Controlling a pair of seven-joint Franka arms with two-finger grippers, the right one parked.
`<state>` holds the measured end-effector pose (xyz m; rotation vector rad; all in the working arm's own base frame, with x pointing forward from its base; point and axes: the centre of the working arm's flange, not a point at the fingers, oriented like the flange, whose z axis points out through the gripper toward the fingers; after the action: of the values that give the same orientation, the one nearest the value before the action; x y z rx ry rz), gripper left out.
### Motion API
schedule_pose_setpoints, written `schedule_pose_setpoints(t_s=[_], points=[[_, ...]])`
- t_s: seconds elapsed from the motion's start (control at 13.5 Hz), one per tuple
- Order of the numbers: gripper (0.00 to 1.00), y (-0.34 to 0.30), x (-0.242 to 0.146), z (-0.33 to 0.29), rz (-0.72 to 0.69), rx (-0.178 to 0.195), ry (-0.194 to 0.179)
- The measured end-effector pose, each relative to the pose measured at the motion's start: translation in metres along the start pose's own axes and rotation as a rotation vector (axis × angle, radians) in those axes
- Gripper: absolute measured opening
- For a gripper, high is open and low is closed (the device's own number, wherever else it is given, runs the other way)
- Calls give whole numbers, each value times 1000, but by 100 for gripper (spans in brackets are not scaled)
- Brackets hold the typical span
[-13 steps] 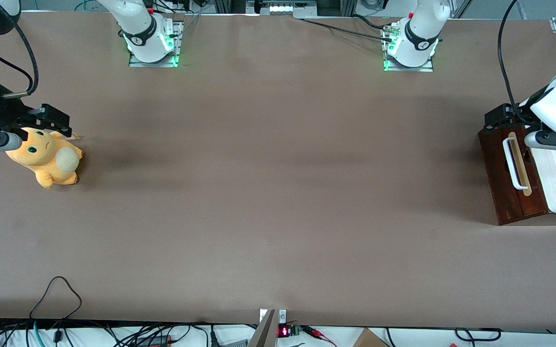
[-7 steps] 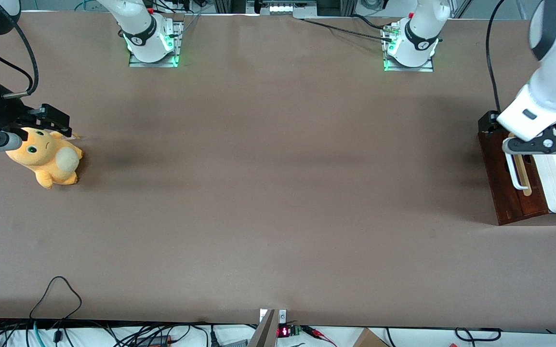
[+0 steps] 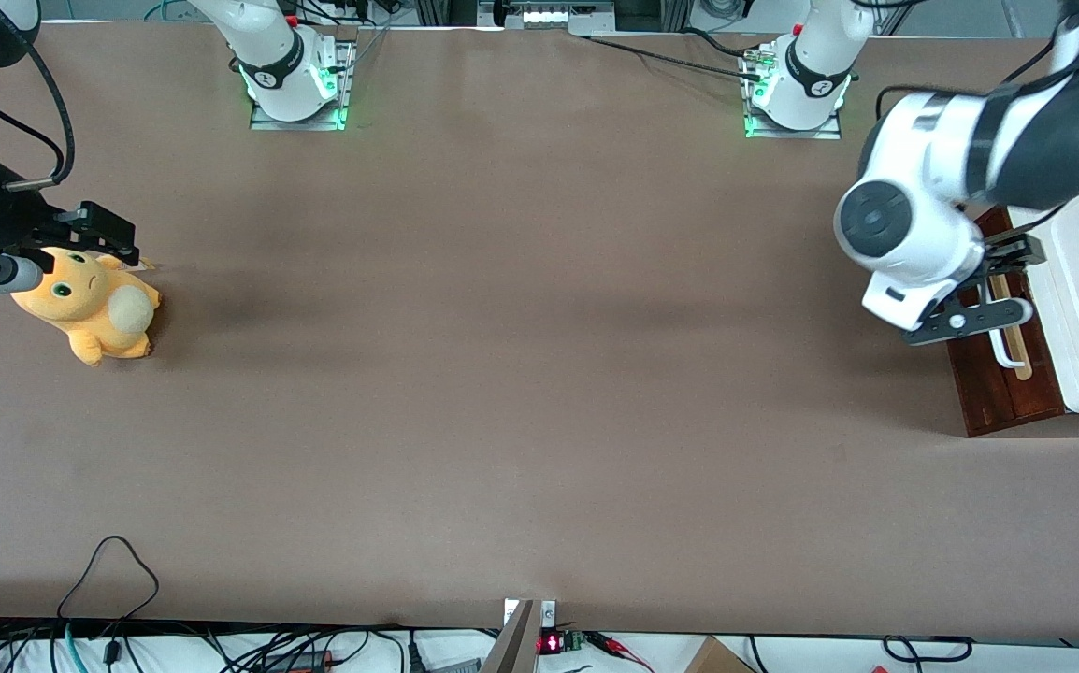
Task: Open lower drawer with left arm only
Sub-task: 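Move the open left gripper to the white handle of the lower drawer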
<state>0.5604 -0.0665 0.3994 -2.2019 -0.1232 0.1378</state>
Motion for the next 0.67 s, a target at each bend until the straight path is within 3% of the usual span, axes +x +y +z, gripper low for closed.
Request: schedule_pose_setpoints(t_s=[0.22, 0.45, 0.67], points=[[96, 59, -14, 45, -47, 197, 30], [94, 100, -27, 94, -4, 367, 58], [91, 126, -36, 131, 4, 470, 64]])
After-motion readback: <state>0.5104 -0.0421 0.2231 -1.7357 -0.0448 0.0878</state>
